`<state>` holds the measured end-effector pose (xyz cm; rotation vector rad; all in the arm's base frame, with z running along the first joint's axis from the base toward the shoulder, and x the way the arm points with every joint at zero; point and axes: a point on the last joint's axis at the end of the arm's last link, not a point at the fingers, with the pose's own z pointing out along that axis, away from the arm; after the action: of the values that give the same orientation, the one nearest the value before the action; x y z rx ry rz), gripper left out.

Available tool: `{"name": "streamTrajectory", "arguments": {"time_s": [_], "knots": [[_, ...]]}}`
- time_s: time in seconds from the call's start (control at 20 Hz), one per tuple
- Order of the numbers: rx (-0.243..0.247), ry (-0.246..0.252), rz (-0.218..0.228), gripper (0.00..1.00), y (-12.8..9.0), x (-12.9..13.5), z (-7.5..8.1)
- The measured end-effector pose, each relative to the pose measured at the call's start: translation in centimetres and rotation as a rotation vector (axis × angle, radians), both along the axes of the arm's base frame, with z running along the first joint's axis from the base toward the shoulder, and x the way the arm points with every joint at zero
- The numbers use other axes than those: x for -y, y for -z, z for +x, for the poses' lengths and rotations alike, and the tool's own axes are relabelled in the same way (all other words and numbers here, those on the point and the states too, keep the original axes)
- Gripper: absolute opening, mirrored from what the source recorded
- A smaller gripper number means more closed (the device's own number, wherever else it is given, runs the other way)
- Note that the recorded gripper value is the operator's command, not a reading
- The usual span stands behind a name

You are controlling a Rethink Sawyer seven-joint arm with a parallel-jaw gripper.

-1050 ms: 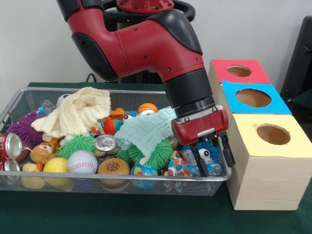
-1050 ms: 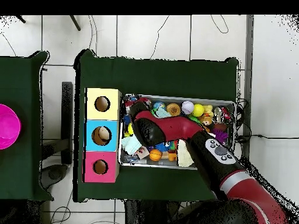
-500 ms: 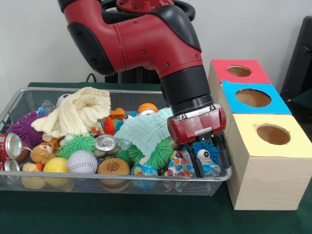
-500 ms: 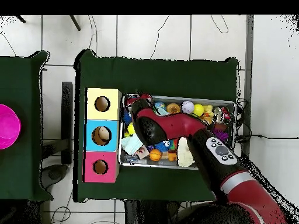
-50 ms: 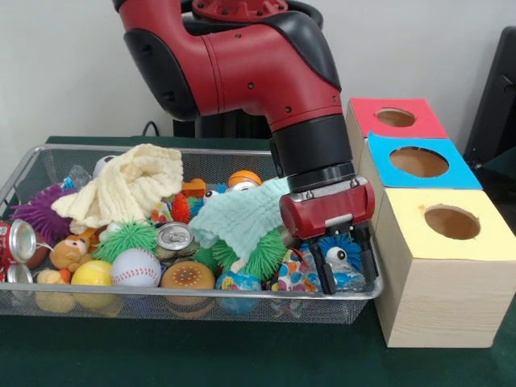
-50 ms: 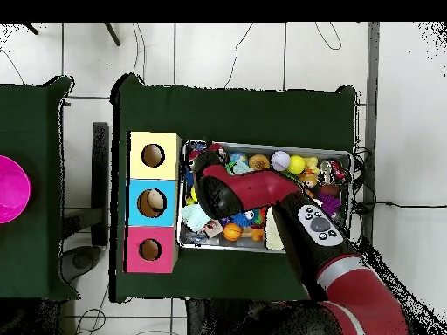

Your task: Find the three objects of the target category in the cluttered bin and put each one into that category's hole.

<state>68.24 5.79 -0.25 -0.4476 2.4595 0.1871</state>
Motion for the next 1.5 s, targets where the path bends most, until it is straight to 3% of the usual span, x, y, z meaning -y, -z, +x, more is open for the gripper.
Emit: {"name": "streamTrajectory", "arguments": {"time_s": [0.25, 1.15, 1.5], "knots": [[-0.018, -0.018, -0.032, 1.00, 0.8, -0.5, -0.9], [-0.005, -0.046, -0.117, 1.00, 0.8, -0.7, -0.5], [-0.002, -0.019, -0.160, 1.00, -0.2, 2.1, 0.2]]}}
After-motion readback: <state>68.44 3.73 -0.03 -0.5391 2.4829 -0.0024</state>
